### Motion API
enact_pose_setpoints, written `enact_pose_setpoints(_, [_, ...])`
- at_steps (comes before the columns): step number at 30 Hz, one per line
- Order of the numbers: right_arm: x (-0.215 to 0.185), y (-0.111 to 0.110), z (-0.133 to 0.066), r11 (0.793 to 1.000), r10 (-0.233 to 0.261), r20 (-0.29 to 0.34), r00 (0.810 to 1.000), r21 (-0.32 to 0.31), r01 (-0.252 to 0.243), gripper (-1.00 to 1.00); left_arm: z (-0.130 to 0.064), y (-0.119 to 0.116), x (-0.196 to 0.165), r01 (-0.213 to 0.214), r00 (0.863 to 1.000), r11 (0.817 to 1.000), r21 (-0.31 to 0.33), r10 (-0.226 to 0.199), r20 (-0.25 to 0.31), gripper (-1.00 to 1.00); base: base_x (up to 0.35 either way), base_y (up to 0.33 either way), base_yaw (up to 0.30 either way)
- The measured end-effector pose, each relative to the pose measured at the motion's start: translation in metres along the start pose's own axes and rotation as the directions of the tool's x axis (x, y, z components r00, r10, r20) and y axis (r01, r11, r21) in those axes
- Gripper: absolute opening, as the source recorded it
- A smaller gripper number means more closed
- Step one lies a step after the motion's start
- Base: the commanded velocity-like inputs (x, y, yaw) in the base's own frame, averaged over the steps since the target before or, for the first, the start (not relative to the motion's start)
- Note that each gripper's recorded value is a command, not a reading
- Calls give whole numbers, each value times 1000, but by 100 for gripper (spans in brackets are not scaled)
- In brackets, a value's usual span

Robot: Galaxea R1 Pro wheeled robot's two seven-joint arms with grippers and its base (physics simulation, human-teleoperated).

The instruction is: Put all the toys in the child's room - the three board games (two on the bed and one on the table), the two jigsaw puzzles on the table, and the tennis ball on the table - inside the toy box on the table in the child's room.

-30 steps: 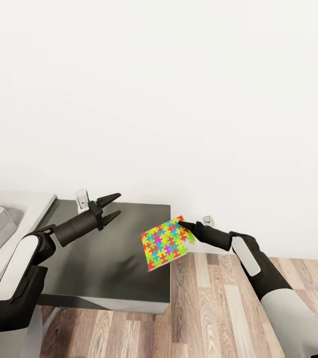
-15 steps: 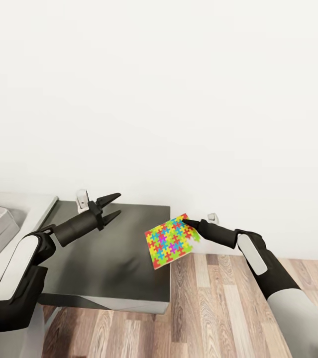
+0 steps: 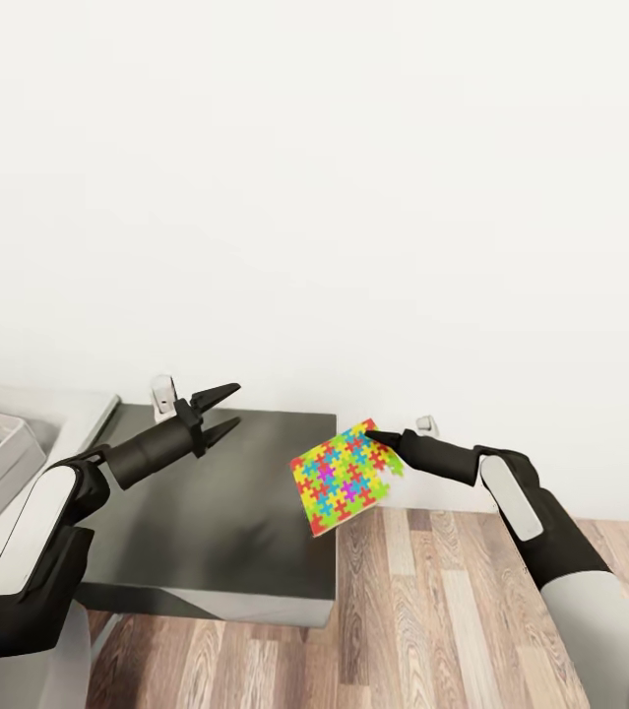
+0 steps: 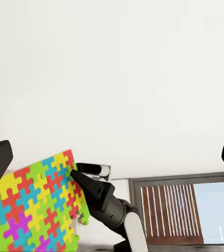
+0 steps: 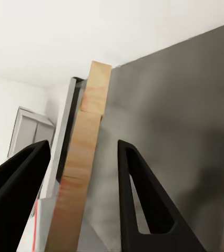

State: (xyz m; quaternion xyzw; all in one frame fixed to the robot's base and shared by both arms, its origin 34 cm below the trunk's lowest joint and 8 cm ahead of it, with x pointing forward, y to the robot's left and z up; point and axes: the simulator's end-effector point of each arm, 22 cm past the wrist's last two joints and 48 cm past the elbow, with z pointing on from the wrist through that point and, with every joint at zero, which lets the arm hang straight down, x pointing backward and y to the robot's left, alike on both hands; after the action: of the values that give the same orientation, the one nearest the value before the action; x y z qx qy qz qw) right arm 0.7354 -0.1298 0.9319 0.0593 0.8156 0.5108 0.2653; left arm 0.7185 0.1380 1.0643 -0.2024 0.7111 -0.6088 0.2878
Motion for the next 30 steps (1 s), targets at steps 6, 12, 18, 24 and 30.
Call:
enact_pose_setpoints(6, [-5,9,-17,1000,-22,-14,1000,9,22,-100,-3,-11,2,-7,1000,1000,10,7,-2,100,0,0,0])
enact_pose_setpoints(12, [-4,21,-29,999,-30,-42,999,9,31,-100,-6,-23,3,-15,1000,1000,20,15,-3,100,0,0,0])
enact_pose_setpoints(18, [-5,33,-35,999,-42,-45,998,3,42,-100,-10,-40,4,-22,1000,998,59,23,-1,100,0,0,0])
enact_pose_setpoints(24, [-8,44,-41,998,-56,-43,998,-3,56,-100,-15,-59,4,-26,1000,994,109,26,2,100,0,0,0])
enact_pose_setpoints(30, [-13,58,-48,998,-67,-40,997,-19,66,-100,-22,-66,4,-30,1000,991,128,30,5,100,0,0,0])
